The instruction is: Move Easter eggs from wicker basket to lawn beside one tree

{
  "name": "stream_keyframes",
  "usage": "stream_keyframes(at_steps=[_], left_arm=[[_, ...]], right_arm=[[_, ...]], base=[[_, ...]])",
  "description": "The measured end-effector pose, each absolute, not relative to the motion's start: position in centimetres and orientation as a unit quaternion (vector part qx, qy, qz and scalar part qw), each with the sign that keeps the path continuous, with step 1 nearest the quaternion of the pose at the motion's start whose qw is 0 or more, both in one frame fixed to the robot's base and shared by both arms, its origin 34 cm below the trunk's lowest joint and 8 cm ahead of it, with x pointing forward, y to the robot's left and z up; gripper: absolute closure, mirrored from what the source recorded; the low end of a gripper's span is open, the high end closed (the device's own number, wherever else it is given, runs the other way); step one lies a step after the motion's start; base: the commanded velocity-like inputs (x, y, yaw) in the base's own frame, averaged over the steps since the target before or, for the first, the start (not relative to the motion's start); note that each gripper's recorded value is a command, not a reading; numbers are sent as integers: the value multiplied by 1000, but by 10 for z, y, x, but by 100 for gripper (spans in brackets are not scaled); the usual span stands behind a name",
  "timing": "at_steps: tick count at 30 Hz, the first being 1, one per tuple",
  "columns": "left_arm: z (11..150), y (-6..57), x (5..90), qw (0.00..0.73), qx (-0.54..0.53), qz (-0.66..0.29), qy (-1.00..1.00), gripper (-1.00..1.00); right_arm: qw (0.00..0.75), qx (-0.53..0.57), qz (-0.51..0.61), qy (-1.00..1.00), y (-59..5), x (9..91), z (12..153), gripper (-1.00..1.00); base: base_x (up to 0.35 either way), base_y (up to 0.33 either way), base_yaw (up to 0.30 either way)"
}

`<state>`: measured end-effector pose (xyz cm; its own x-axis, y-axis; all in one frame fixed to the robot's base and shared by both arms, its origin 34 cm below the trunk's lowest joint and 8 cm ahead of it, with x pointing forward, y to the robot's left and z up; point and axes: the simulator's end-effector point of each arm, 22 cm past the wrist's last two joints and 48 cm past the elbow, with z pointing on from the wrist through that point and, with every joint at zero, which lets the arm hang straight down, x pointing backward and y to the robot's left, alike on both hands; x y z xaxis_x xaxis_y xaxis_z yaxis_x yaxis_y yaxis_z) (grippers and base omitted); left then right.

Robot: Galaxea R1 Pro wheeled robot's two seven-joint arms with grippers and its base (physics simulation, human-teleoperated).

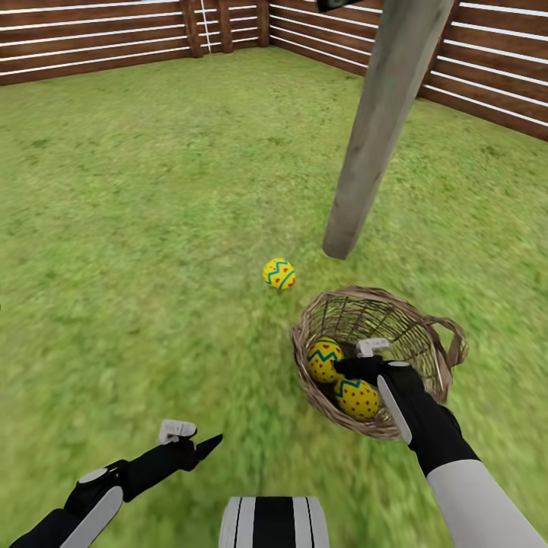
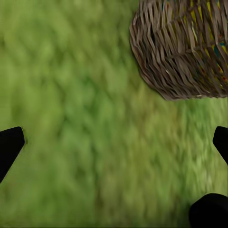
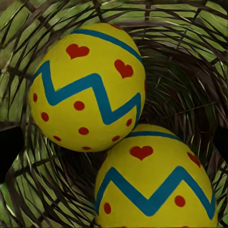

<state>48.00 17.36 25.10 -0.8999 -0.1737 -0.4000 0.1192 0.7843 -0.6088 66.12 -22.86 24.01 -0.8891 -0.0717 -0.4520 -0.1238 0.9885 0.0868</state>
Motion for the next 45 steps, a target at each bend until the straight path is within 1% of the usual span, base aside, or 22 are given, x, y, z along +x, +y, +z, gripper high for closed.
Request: stream_keyframes(at_steps=[4, 8, 15, 23, 29, 36, 45], left_arm=[[250, 174, 480, 223, -16, -328, 918, -100], [250, 174, 479, 222, -16, -327, 919, -100], [249, 175, 480, 222, -17, -325, 919, -100], [249, 176, 479, 222, -17, -324, 919, -100], [249, 176, 480, 222, -17, -324, 919, -100], [248, 176, 479, 222, -17, -323, 920, -100], [248, 176, 480, 222, -17, -323, 920, -100]], right_arm=[[230, -49, 57, 970, -229, 661, 240, -100], [231, -44, 59, 970, -231, 662, 240, -100], [232, 1, 54, 971, -256, 664, 240, -100], [231, 8, 55, 971, -260, 663, 239, -100], [227, 13, 54, 972, -262, 662, 238, -100], [218, 70, 45, 972, -297, 654, 231, -100], [217, 76, 45, 972, -300, 653, 230, -100]], base=[[62, 46, 0], [239, 5, 0], [56, 4, 0], [120, 87, 0], [18, 15, 0], [49, 27, 0], [55, 59, 0]])
